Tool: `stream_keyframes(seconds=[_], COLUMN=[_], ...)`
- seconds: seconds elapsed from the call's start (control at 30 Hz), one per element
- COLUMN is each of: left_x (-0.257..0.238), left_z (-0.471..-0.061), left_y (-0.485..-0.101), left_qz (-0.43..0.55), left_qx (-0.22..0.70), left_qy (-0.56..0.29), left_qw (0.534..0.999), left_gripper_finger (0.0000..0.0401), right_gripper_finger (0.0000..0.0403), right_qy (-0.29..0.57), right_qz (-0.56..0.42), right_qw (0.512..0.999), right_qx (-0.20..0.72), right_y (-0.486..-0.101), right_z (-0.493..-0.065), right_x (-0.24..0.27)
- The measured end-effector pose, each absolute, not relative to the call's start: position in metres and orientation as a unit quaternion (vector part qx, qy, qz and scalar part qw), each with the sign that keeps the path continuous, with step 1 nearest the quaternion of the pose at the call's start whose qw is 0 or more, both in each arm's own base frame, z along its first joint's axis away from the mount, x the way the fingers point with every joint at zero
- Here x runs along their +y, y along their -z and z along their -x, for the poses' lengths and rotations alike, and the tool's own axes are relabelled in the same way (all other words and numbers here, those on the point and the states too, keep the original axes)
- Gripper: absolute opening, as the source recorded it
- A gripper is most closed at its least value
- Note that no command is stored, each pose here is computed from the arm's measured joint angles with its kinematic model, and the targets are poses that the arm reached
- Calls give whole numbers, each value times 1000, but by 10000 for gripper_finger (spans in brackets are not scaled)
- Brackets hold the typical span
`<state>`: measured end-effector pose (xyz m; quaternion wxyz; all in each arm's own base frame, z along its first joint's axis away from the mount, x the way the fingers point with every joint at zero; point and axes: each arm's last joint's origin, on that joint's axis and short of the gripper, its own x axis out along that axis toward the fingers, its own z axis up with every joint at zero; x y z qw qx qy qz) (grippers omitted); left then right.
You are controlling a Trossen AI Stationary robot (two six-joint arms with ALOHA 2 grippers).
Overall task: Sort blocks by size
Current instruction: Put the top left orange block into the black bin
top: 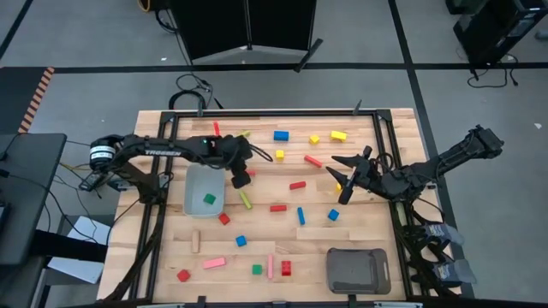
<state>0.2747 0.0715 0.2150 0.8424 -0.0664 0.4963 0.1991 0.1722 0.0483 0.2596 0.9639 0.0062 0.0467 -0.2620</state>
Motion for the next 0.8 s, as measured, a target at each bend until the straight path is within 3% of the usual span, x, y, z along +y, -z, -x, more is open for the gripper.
stream_keyframes(seconds=[0.17, 0.37, 0.8], left_x=[95, 106, 76], left_z=[-266, -264, -296], left_y=[-236, -235, -207], left_qz=[56, 81, 36], left_qx=[523, 530, 549], left_qy=[-232, -189, -128], left_qw=[818, 822, 825], left_gripper_finger=[77, 81, 193], right_gripper_finger=[197, 197, 195], right_qy=[259, 258, 260], right_qz=[-10, -7, -4], right_qw=[965, 965, 964], right_qx=[46, 47, 48], right_y=[-260, -260, -259], right_z=[-172, -172, -173], right_x=[48, 48, 48])
